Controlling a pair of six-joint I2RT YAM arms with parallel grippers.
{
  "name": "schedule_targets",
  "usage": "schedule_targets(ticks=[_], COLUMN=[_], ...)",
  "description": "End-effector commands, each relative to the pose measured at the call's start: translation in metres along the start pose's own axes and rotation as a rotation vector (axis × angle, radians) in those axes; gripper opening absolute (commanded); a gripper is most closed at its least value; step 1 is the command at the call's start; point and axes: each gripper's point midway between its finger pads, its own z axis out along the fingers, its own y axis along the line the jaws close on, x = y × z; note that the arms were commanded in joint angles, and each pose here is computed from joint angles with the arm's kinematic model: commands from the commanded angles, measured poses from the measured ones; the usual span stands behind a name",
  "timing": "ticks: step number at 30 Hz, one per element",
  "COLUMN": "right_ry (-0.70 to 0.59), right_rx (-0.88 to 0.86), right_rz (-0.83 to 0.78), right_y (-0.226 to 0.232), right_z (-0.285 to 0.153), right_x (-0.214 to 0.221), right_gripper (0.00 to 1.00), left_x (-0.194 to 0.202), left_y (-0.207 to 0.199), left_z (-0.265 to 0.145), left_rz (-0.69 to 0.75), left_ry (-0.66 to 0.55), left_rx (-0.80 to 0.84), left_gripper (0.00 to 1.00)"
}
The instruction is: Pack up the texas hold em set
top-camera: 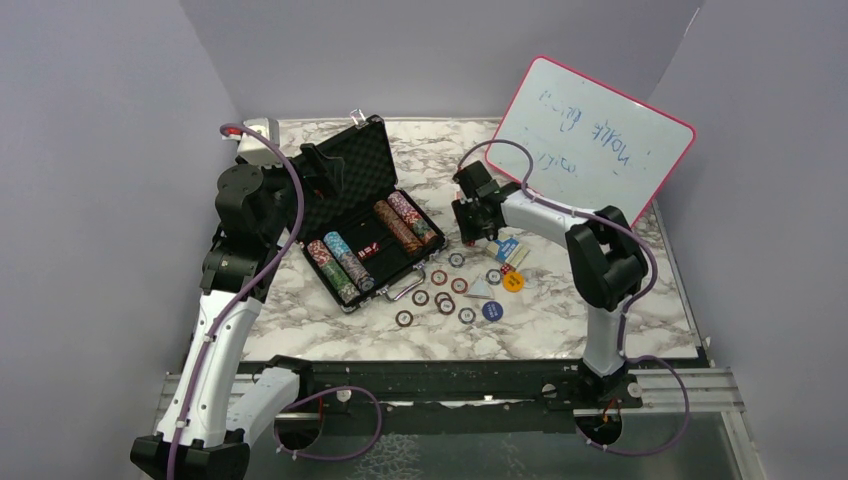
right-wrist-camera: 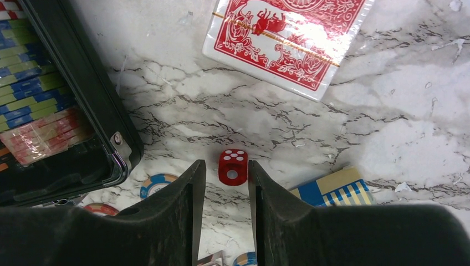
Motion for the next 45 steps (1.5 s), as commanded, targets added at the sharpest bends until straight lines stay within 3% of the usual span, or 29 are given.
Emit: schedule_targets(ticks=[1,7,13,18,24,34,45], right_ry=[-0.004,-0.024,-0.056,-0.127,-0.176,-0.146,-0.142], right_rx=[-0.009,0.008,-0.020,-0.119,-0.267,-0.330,-0.262], right_rz=[-0.032,-0.040,-0.017,0.034,-0.002,-0.149,-0.206], right_y=[0.005,0.004,0.018,0.055,0.122,0.201,0.208], right_z=[0.004,-0.001,-0.025,-0.063,-0.085,-0.046,-0.005], right_x=[-0.005,-0.012,-0.029,-0.055,-0.072,-0.071,-0.073], right_gripper=[0.34,0.23,0.21,0.20,0.21,0.21,0.21], left_x=[-0.004,-0.004,-0.004,-0.004,0.024,0.039,0.035], left_y=[0.000,0.001,0.004,0.010,0.024,0.033,0.033], left_z=[-0.003,-0.003,-0.005,-0.013,-0.029,-0.059,-0.064], left_rz=[-0.006,-0.003,-0.002,-0.046,-0.105,-0.179,-0.156], left_ry=[-0.026,-0.027,-0.026,0.008,0.080,0.096,0.080], left_rx=[-0.004,-0.011,-0.031,-0.091,-0.160,-0.220,-0.214], left_gripper=[0.99,0.99,0.99,0.99,0.99,0.99,0.99])
